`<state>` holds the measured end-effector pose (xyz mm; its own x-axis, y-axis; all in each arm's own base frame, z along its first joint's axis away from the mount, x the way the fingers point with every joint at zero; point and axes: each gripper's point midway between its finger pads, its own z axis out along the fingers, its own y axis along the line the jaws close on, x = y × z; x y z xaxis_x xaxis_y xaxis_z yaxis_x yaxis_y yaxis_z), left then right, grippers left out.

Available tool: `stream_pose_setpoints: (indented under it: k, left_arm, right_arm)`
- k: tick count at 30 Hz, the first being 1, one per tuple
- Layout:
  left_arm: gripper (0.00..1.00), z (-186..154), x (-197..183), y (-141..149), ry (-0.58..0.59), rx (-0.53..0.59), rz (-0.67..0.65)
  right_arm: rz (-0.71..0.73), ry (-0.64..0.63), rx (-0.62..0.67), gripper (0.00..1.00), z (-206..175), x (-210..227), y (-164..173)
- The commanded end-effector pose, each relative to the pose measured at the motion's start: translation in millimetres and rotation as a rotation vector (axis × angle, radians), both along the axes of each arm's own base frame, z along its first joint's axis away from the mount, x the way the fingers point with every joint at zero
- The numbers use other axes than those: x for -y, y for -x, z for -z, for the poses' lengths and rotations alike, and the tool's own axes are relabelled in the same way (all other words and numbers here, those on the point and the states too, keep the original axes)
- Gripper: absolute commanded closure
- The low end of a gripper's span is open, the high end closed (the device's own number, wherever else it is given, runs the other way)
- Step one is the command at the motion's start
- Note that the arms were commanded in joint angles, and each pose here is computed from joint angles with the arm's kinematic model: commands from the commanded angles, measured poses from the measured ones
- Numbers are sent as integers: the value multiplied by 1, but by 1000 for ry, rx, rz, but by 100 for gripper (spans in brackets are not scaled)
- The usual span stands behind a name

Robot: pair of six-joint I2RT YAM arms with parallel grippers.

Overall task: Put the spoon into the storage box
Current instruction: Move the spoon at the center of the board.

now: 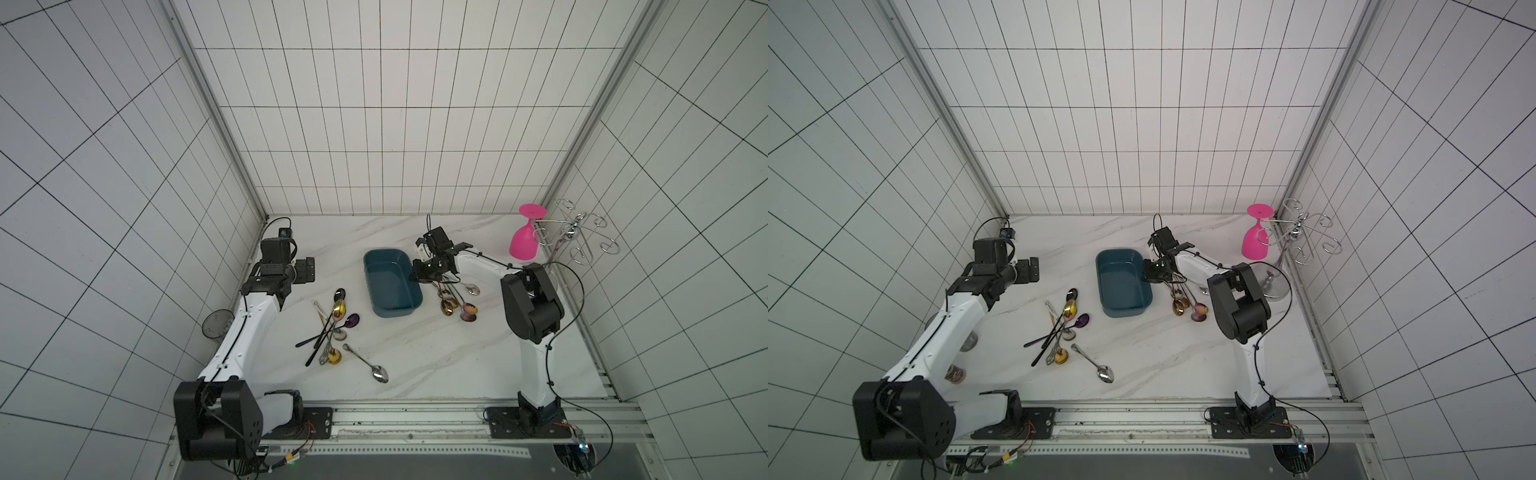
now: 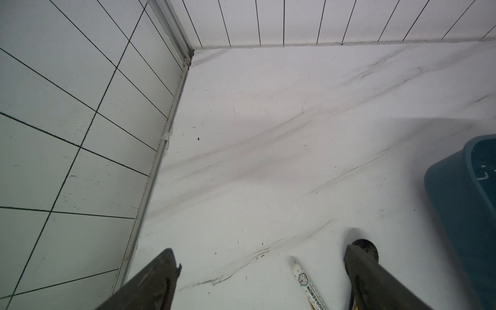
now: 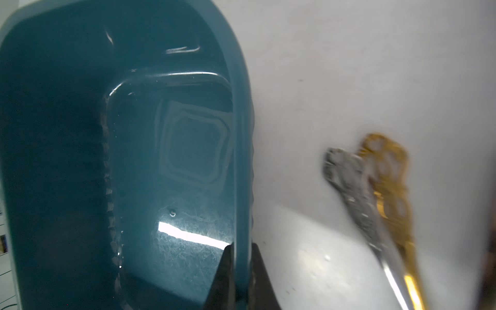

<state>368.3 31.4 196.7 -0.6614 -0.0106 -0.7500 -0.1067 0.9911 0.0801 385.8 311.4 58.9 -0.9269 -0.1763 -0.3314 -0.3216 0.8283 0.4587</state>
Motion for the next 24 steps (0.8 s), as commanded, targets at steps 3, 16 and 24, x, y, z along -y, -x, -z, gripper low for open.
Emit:
stream_pose_setpoints:
  k: [3, 16, 24]
  left_arm:
    - [2, -3, 1, -1, 20, 22, 3]
    - [1, 6, 18, 0, 69, 7, 92]
    - [1, 31, 57, 21, 153, -101, 322]
  right_arm:
    - [37, 113, 51, 100, -1, 55, -8]
    - [83, 77, 91, 100, -39, 63, 10]
    - [149, 85, 120, 100, -56, 36, 36]
